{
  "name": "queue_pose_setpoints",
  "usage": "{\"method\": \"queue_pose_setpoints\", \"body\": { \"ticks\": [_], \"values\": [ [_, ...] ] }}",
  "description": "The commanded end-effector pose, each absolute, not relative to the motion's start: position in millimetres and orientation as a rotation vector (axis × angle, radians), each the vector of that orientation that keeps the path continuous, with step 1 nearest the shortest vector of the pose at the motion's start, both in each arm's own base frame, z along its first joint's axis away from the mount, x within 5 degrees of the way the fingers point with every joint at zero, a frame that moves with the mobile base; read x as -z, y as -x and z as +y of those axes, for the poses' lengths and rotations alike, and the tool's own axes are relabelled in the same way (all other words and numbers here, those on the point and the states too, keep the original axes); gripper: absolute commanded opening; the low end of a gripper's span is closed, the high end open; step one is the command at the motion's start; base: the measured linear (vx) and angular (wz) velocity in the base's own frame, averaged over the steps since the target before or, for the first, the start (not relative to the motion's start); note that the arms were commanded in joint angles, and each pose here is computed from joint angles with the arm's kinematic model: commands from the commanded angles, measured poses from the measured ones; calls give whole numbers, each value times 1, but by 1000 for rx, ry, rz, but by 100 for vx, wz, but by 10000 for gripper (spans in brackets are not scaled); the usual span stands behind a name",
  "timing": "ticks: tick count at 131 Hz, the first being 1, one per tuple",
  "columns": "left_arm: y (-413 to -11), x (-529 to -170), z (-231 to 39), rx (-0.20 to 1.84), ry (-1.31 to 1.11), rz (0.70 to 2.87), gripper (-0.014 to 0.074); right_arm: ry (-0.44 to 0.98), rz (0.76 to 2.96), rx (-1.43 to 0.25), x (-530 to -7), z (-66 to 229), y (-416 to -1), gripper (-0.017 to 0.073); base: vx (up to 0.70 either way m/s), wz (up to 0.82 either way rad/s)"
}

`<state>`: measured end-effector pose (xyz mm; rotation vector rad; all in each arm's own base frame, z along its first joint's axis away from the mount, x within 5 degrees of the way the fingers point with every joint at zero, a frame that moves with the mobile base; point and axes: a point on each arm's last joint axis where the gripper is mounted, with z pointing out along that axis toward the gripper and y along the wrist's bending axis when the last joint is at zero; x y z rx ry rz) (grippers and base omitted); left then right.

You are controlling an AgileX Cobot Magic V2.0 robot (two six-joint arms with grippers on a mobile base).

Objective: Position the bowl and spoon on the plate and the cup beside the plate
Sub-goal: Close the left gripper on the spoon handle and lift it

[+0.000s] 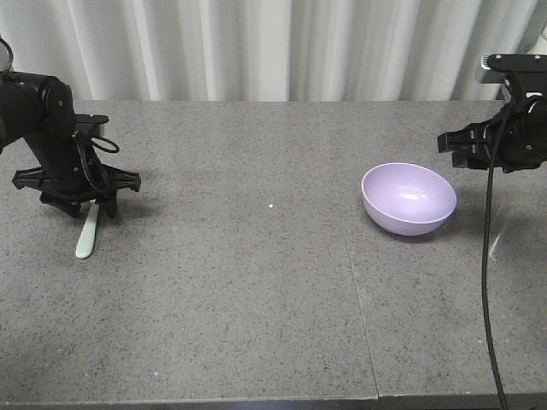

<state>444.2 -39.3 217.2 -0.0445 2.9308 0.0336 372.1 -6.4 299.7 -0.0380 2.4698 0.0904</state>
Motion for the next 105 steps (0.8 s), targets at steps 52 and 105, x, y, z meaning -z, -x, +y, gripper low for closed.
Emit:
{"method": "queue_pose_setpoints", "body": {
  "ticks": [52,105],
  "values": [
    [-442,-228,-43,-34,17,2940,-9,31,2346,-74,-327,-9,-371,351,0,0],
    [-437,-284,-42,-10,20,2795,-8,32,2351,-74,-327,-9,-371,351,0,0]
  ]
}}
